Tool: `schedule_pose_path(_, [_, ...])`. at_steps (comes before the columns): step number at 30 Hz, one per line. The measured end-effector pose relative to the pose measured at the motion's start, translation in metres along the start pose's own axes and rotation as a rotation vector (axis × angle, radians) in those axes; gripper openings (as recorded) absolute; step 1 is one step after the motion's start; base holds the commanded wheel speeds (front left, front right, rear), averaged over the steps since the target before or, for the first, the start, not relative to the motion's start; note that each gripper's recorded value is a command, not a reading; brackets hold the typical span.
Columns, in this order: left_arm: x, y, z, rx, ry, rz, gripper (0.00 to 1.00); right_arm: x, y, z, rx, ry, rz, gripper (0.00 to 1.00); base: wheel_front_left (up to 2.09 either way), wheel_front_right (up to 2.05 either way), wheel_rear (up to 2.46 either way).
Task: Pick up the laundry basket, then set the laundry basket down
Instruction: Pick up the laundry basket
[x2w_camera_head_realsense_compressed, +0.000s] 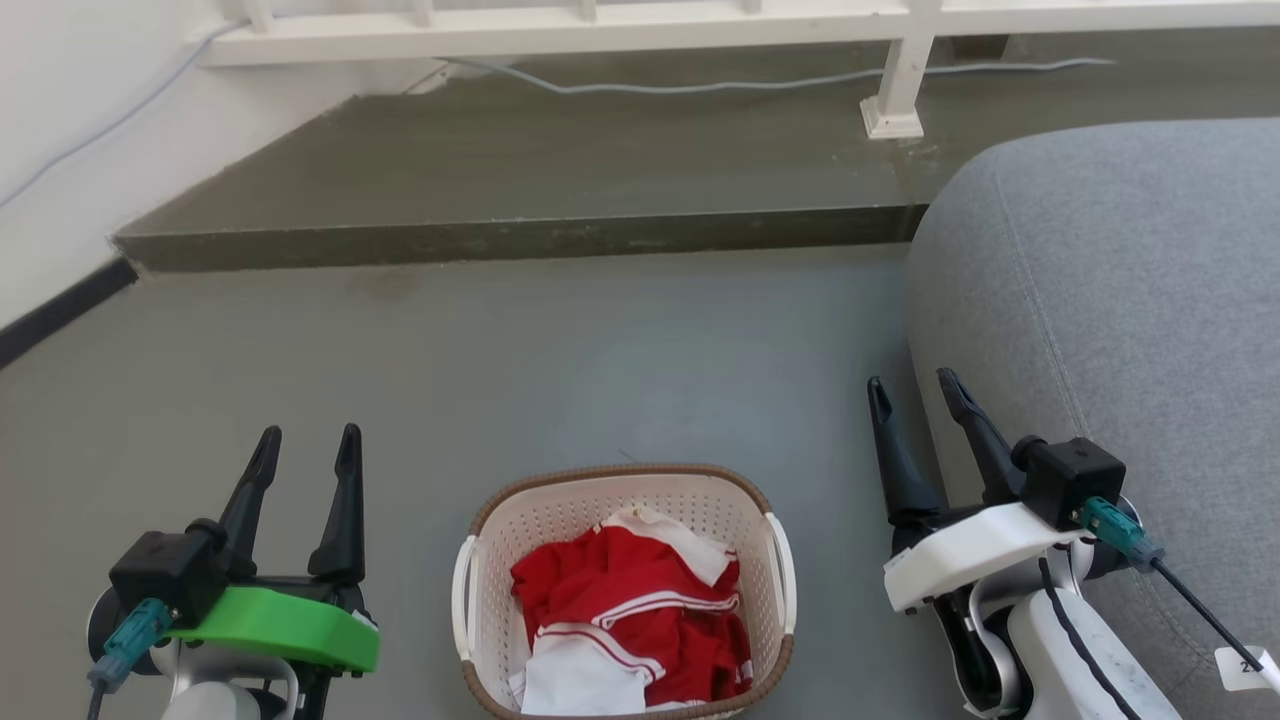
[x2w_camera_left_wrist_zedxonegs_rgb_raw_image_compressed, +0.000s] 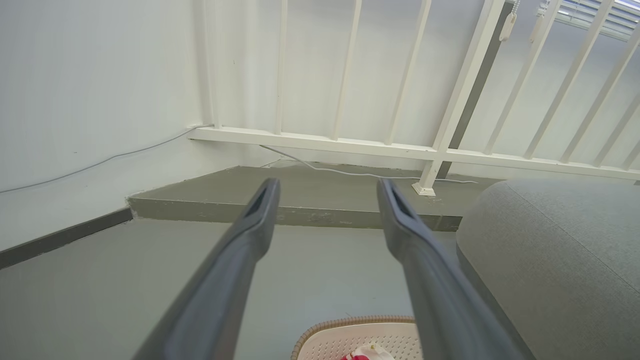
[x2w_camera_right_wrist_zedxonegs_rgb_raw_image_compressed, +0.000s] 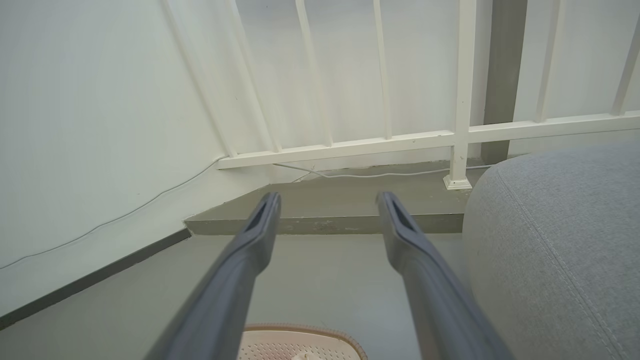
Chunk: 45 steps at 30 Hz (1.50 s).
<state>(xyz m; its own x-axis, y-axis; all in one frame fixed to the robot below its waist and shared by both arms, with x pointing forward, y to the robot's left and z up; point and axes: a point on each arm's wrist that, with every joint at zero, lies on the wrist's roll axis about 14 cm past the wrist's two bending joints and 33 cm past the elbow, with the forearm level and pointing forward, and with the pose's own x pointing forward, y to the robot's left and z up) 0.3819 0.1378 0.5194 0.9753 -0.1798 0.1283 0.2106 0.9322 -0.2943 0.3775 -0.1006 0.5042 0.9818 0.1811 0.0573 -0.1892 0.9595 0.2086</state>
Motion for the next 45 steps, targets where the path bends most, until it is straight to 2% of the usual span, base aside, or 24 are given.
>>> schedule_pose_path(4, [0.002, 0.003, -0.007, -0.005, 0.019, 0.007, 1.00, 0.001, -0.004, -0.007, 0.001, 0.020, -0.016, 1.00, 0.00, 0.00, 0.00])
schedule_pose_path(21, [0.022, 0.024, -0.087, -0.045, 0.254, -0.002, 1.00, 0.013, -0.037, -0.088, 0.002, 0.251, -0.128, 1.00, 0.00, 0.00, 0.00])
schedule_pose_path(29, [0.017, 0.045, -0.144, -0.015, 0.438, -0.005, 1.00, 0.024, -0.042, -0.131, 0.031, 0.364, -0.138, 1.00, 0.00, 0.00, 0.00])
schedule_pose_path(37, [0.018, 0.039, -0.197, -0.103, 0.586, -0.026, 1.00, 0.026, -0.045, -0.184, 0.048, 0.506, -0.135, 1.00, 0.00, 0.00, 0.00])
schedule_pose_path(45, [0.025, 0.055, -0.240, -0.113, 0.702, -0.026, 1.00, 0.027, -0.047, -0.235, 0.050, 0.641, -0.118, 1.00, 0.00, 0.00, 0.00])
